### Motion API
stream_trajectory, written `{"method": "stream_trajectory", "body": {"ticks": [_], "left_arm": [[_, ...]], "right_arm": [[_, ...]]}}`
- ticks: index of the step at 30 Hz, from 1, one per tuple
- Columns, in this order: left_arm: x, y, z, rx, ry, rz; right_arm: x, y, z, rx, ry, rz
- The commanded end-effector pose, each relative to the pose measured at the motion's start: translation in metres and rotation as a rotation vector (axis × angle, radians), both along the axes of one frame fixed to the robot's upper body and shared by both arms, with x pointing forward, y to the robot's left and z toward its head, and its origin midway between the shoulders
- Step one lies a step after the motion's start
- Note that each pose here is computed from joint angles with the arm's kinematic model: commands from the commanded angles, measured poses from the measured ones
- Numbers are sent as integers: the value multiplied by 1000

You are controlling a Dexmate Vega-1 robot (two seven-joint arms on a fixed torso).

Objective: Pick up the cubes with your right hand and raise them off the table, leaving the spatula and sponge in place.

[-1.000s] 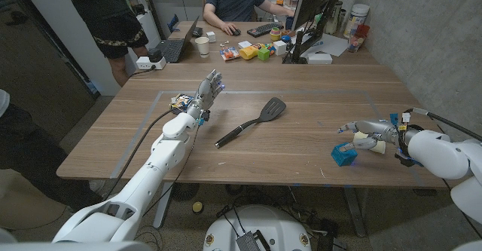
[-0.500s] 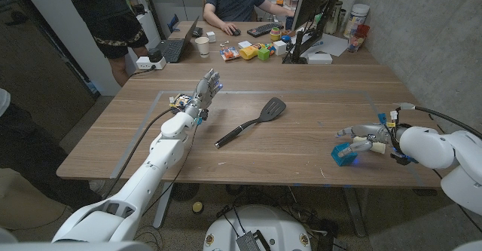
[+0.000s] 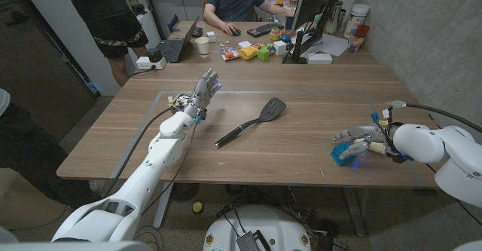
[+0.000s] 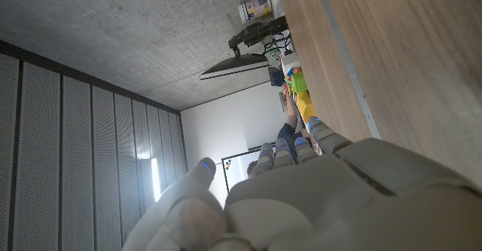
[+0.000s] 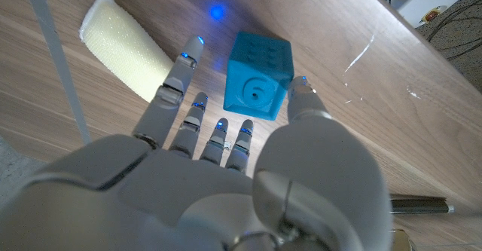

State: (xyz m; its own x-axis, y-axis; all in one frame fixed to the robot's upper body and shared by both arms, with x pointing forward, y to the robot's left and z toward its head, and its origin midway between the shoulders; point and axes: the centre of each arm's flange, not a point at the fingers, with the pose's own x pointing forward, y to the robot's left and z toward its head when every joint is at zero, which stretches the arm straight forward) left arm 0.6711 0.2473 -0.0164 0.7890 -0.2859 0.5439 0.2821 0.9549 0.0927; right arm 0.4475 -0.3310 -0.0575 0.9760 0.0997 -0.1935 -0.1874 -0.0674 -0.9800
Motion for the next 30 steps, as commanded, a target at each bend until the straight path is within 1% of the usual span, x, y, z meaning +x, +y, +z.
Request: {"method": "stream_trajectory", "body": {"ticks": [1, 5, 16, 25, 30], "left_arm": [[-1, 7, 0, -6, -6, 7], [-2, 9, 0, -8, -7, 11], [-4, 8, -1, -10, -10, 12], [-5, 6, 1, -9, -16, 12], [-5, 2, 4, -4, -22, 7]], "right_arm": [[4, 8, -1, -38, 41, -1], [4, 9, -1, -32, 41, -7], [2, 5, 4, 2, -22, -8], [2, 0, 4, 19, -22, -11], [0, -2, 4, 26, -43, -15]]}}
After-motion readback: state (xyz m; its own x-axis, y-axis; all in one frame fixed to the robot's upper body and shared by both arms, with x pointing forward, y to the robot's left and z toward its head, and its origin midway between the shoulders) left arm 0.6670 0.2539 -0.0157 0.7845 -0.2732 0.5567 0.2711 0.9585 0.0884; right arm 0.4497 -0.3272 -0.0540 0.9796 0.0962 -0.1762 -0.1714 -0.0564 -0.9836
